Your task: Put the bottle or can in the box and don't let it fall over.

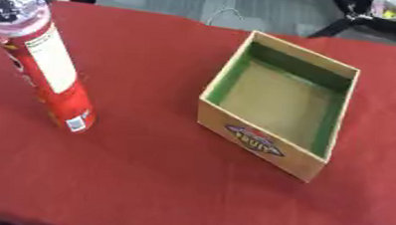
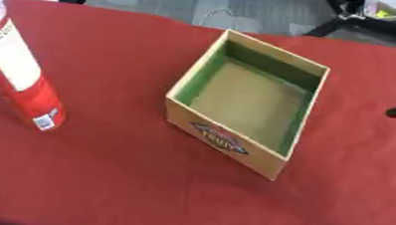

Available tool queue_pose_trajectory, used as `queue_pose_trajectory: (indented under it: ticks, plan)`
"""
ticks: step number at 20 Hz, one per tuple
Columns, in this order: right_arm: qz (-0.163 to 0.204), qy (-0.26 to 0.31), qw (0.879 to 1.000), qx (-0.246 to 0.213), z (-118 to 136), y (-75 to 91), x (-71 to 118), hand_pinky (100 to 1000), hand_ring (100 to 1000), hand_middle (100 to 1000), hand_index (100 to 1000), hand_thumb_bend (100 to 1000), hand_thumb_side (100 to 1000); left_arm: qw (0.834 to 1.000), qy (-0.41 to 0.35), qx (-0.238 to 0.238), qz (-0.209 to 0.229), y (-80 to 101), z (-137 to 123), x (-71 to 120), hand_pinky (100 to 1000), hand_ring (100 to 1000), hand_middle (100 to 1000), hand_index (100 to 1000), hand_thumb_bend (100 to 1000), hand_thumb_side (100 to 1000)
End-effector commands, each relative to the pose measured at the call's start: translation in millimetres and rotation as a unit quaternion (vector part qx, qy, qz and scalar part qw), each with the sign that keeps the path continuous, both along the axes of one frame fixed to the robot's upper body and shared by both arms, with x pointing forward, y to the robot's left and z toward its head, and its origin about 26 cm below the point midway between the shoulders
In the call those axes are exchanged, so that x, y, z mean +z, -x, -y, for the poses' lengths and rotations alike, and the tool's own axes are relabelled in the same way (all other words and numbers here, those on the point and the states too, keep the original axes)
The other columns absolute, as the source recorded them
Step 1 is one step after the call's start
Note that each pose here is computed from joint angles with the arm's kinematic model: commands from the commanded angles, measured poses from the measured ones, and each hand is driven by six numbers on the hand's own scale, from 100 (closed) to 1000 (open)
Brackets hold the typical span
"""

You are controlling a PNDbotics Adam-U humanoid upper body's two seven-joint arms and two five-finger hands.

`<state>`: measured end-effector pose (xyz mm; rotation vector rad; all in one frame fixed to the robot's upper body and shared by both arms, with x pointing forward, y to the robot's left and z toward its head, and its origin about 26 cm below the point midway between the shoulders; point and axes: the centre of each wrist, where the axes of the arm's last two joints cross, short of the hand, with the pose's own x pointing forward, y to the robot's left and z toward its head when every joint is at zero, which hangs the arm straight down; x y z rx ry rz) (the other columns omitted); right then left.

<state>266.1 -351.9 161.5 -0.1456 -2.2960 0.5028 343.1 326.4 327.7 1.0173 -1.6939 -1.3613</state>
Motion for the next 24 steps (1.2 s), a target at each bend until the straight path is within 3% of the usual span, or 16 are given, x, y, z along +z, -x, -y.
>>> queue_pose_trajectory:
  ticks: [1,21,24]
  plan:
    - [0.011,0.012,1.0,0.001,1.2,0.4,7.3,1000,697,798,941,100,656,1.0,-0.015,0.008,0.0,-0.2,-3.5,8.4,1000,967,911,887,275,992]
    - [0.008,0.012,1.0,-0.001,0.7,0.3,5.4,1000,698,799,944,100,660,0.995,-0.058,-0.002,-0.083,0.5,-0.2,1.6,1000,964,911,879,298,1000]
    - [0.008,0.012,1.0,-0.001,0.7,0.4,5.1,1000,698,798,944,100,660,0.994,-0.07,0.003,-0.089,0.4,-0.8,0.6,1000,924,879,852,311,1000]
